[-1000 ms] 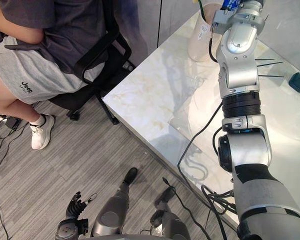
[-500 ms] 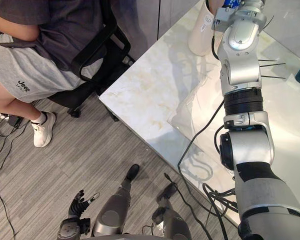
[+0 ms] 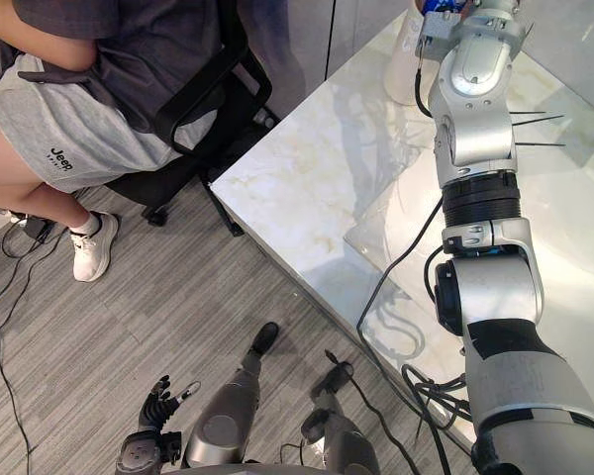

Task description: Organize washtable

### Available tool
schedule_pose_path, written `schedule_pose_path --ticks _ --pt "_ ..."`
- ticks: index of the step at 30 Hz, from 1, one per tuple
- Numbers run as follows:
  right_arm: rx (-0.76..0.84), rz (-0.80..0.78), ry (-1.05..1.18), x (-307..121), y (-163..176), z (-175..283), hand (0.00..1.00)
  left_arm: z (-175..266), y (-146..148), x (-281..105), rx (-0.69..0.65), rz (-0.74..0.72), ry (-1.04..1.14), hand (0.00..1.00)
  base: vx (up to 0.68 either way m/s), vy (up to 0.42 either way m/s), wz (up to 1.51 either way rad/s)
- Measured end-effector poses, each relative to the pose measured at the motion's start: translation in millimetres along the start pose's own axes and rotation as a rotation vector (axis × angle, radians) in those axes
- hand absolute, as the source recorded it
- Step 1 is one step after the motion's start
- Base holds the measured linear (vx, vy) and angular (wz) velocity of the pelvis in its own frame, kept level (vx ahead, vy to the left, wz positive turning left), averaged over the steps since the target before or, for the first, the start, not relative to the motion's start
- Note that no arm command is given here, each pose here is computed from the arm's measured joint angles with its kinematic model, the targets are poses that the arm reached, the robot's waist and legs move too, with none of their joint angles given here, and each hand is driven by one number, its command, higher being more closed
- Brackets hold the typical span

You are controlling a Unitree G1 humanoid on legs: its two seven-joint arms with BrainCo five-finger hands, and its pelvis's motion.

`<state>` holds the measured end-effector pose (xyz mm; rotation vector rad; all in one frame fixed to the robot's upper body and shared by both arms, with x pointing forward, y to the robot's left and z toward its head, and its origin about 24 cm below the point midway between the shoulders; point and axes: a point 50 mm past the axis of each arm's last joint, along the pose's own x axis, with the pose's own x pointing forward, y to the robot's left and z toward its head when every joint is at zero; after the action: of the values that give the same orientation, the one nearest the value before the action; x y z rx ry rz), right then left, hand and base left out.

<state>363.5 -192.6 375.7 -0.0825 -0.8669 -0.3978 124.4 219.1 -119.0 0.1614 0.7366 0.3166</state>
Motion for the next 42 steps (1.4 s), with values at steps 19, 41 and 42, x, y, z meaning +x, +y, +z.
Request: schedule_pose_path --ticks 19,41,42 --pt "-0.015 0.009 0.017 -11.6 -4.5 -11.8 0.0 -1.6 2.9 0.1 0.008 0.005 0.007 0.0 0.02 0.02 0.0" --pt "-0.293 0.023 -0.43 -89.5 -111.9 48.0 0.0 -36.7 23.1 -11.9 0.019 0.079 0.148 0.0 0.04 0.019 -0.18" --pt "-0.317 -0.047 -0.448 -92.4 -132.4 54.0 0.0 -39.0 23.2 -12.7 0.02 0.079 0.158 0.0 0.04 0.03 -0.35"
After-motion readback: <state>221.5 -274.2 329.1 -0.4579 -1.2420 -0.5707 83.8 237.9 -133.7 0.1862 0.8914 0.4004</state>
